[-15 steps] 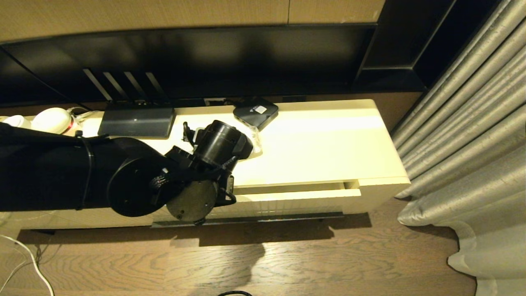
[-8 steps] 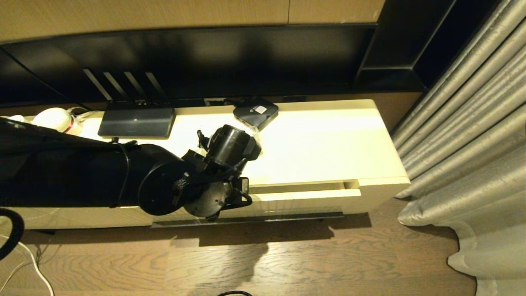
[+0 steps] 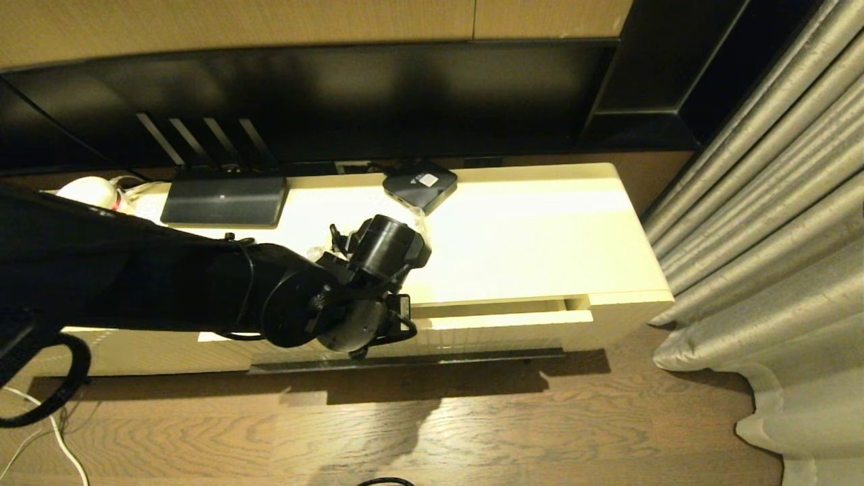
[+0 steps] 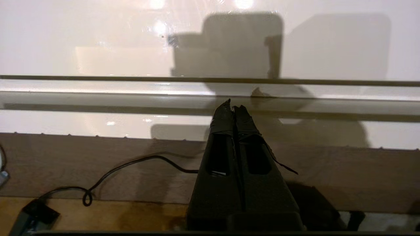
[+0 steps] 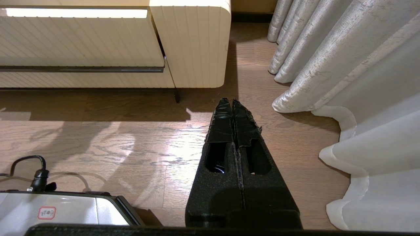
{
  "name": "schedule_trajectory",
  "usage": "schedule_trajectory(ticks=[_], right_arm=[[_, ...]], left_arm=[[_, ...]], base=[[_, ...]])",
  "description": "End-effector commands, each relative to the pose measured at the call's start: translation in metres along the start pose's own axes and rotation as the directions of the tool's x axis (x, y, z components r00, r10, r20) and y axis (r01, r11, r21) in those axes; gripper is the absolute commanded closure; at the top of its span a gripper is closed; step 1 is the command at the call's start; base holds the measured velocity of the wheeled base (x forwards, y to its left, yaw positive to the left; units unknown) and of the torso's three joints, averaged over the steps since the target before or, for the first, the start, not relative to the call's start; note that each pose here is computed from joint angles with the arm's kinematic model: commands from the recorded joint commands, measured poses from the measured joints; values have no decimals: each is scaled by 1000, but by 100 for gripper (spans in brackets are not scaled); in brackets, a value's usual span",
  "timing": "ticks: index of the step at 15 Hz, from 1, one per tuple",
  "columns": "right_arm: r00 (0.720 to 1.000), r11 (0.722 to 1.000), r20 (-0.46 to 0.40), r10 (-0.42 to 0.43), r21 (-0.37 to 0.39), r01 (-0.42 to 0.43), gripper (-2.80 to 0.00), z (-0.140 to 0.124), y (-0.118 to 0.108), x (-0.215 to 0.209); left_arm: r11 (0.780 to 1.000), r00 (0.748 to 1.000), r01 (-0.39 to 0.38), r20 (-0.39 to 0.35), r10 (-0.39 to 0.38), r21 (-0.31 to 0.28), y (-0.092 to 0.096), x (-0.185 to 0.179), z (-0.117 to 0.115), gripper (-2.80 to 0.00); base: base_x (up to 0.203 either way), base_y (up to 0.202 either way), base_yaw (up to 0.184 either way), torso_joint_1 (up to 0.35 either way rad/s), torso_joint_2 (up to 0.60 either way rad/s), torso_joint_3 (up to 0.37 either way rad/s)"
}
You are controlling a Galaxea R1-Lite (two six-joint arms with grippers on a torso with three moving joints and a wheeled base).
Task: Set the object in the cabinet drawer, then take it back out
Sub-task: Open the drawer
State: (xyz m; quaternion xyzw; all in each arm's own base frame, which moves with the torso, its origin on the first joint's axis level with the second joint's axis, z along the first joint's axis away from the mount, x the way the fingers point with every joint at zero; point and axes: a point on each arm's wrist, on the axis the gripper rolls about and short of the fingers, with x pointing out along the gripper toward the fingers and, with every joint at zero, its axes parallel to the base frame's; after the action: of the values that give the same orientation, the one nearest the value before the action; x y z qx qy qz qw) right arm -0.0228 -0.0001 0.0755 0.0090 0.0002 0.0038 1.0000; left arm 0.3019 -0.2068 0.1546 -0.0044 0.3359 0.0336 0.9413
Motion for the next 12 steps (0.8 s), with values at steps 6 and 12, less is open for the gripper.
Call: schedule_trajectory(ticks=[6,12], right_arm=[[1000,1000,-1,2,0,-2,0,0,0,0],[1000,1000,-1,2,0,-2,0,0,0,0]], left_arm=[[999,1000,-12,-1,12,-41,-7,19,2,0],[998,1000,7,0,-7,-68,-9,23,2,0]], base=[[0,0,0,0,0,0],[0,0,0,0,0,0]])
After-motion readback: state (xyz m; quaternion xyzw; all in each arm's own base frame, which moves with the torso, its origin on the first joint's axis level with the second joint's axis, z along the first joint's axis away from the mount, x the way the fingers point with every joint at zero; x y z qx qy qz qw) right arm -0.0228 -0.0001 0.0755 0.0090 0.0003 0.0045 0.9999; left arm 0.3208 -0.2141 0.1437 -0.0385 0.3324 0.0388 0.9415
